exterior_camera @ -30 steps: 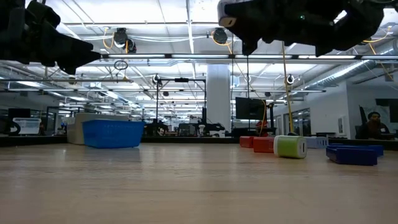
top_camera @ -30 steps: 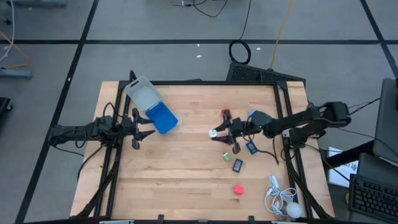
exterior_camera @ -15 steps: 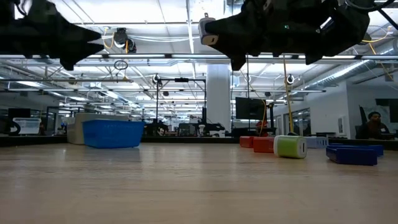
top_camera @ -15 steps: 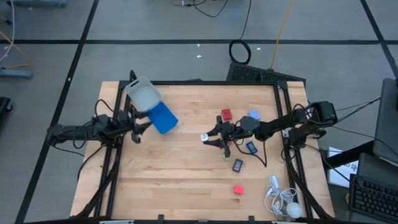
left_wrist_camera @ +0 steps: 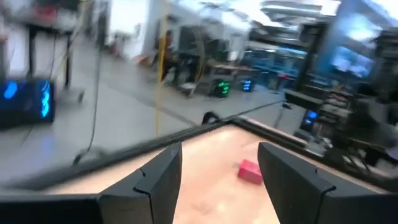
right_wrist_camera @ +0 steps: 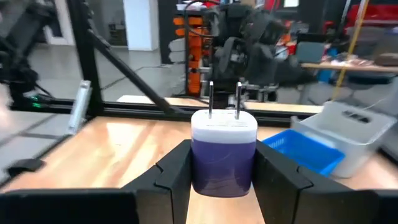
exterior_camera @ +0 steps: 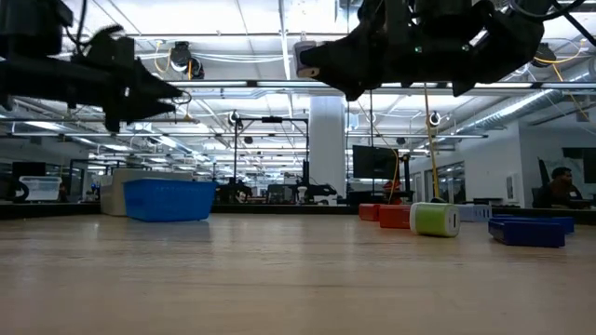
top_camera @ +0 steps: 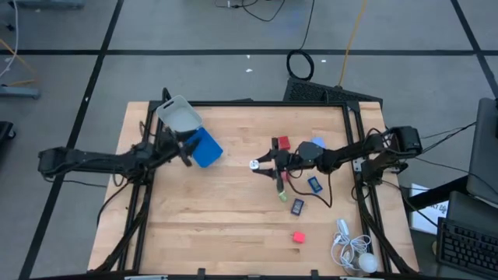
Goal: Pick & Place Office items
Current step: Put the violet charger adapter into the gray bin
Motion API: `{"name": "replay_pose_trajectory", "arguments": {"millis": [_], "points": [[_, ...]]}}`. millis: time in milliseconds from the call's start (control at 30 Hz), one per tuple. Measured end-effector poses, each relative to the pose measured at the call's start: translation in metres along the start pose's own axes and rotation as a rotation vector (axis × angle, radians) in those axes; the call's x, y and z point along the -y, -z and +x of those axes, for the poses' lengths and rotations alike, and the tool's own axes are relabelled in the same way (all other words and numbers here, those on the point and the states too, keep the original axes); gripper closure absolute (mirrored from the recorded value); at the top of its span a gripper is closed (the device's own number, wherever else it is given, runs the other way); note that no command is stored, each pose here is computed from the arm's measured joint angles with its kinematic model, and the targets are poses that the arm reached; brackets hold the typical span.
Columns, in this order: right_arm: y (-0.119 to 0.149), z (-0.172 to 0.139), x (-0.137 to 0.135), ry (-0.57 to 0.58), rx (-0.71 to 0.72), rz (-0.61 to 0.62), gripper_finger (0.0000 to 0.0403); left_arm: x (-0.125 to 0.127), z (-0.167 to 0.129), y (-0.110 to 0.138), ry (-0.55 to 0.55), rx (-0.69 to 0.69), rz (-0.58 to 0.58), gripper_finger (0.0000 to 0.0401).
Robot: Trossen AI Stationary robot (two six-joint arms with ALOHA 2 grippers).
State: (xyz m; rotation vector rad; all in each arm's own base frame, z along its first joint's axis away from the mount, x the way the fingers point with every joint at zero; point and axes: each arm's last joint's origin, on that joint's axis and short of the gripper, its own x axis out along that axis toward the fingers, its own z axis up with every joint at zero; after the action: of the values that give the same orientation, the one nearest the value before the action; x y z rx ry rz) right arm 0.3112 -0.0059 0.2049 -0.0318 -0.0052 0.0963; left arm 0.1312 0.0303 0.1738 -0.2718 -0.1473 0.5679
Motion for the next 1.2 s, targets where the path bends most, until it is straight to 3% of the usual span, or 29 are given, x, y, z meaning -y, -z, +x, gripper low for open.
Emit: {"name": "replay_pose_trajectory", "arguments": {"millis": [100, 200, 400, 600, 700, 800, 900, 1033, 1200], "points": [[-0.002, 0.0, 0.007, 0.024, 0.008, -0.008, 0.0272, 0.001, 0.006, 0.01, 0.046, -0.079, -0.126, 0.0187], [0.0, 0.0, 0.009, 0.03, -0.013, -0.004, 0.0272, 0.005, 0.013, 0.015, 0.079, -0.127, -0.119, 0.0186], [-0.002, 0.0, 0.006, 0.014, 0.009, 0.028, 0.0272, 0.033, 0.041, 0.011, 0.139, -0.183, 0.048, 0.0148], [-0.006, 0.002, 0.007, 0.014, 0.023, 0.067, 0.0272, 0.089, 0.086, 0.003, 0.252, -0.196, 0.302, 0.009], [-0.007, 0.002, 0.007, 0.011, 0.027, 0.068, 0.0272, 0.111, 0.102, 0.011, 0.291, -0.278, 0.465, 0.0073], [-0.01, 0.002, 0.007, -0.068, 0.055, 0.097, 0.0272, 0.127, 0.113, 0.02, 0.325, -0.36, 0.605, 0.0069], [-0.016, 0.0, 0.008, -0.171, 0.108, 0.147, 0.0272, 0.137, 0.12, 0.028, 0.314, -0.42, 0.671, 0.0074], [-0.017, 0.0, 0.006, -0.244, 0.117, 0.155, 0.0272, 0.15, 0.122, 0.028, 0.295, -0.405, 0.653, 0.0086], [-0.015, 0.0, 0.004, -0.29, 0.086, 0.161, 0.0272, 0.161, 0.119, 0.019, 0.345, -0.376, 0.496, 0.0101]]}}
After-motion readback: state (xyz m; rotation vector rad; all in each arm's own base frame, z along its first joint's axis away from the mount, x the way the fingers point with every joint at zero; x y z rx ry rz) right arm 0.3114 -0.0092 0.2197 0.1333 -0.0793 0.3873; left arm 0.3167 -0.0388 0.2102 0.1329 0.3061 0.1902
